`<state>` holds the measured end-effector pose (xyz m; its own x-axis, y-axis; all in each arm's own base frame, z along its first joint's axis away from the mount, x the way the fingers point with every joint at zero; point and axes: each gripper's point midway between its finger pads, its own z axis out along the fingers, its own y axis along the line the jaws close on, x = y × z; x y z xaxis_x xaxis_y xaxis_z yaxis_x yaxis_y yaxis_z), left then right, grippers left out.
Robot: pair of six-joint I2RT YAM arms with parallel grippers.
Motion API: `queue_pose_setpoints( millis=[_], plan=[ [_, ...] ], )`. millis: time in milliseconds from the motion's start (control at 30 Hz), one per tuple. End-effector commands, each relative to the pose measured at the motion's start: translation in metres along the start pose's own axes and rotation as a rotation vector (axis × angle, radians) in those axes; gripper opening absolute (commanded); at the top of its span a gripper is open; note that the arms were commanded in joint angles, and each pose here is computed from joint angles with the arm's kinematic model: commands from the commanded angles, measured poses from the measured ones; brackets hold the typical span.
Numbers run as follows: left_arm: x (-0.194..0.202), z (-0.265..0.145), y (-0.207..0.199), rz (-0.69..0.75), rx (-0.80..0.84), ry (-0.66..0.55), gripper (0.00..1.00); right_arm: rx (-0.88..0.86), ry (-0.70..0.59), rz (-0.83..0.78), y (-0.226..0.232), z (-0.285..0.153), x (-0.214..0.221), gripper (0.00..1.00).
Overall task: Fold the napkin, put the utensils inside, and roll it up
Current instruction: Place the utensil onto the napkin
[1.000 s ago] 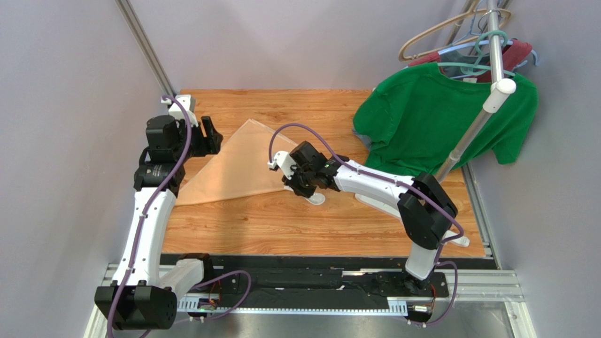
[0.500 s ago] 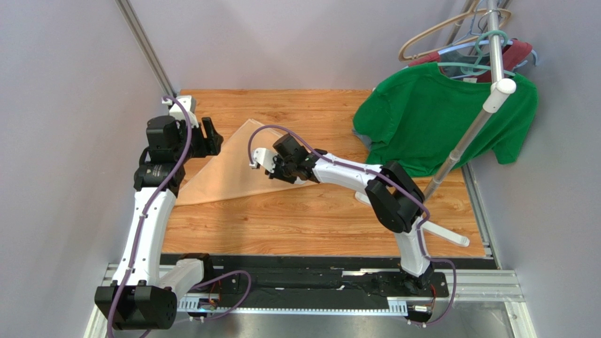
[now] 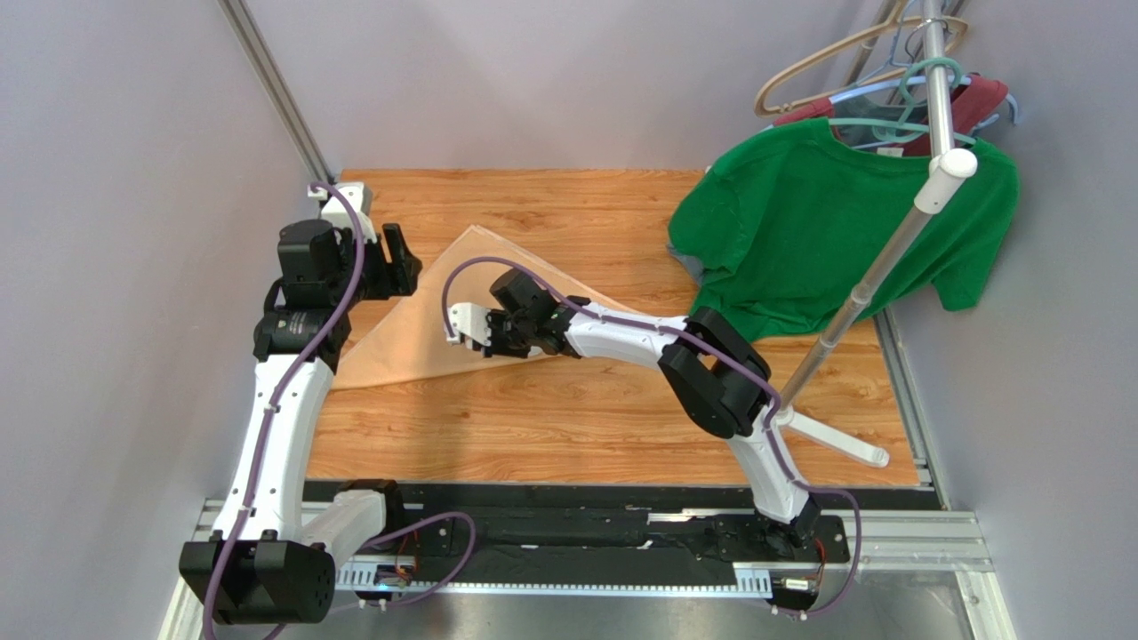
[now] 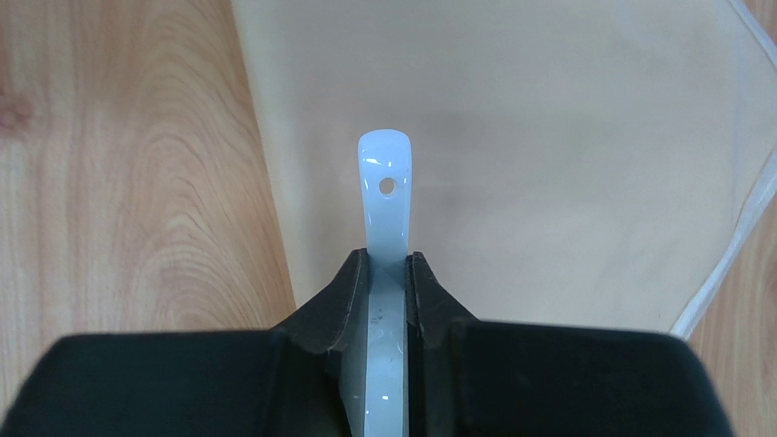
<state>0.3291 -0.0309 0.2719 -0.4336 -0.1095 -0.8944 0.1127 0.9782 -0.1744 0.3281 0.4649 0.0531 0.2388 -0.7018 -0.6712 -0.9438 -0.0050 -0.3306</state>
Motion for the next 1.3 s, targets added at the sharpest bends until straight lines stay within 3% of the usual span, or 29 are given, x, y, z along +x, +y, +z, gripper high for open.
queue_pose_setpoints(
  millis=[0, 1000, 1100, 1267],
  plan=[
    [-0.011, -0.003, 0.0, 0.014, -0.002, -0.029, 0.72, 0.007, -0.118, -0.058, -0.007, 0.01, -0.04, 0.0],
    [-0.011, -0.003, -0.001, 0.017, 0.007, -0.025, 0.72, 0.008, -0.041, -0.17, -0.006, 0.025, -0.011, 0.03],
    [-0.011, -0.003, -0.001, 0.016, 0.006, -0.025, 0.72, 0.015, -0.027, -0.161, -0.006, 0.023, -0.006, 0.07],
    [-0.01, -0.002, -0.001, 0.013, 0.007, -0.022, 0.72, 0.028, -0.021, -0.149, -0.009, 0.019, -0.002, 0.22]
  ],
)
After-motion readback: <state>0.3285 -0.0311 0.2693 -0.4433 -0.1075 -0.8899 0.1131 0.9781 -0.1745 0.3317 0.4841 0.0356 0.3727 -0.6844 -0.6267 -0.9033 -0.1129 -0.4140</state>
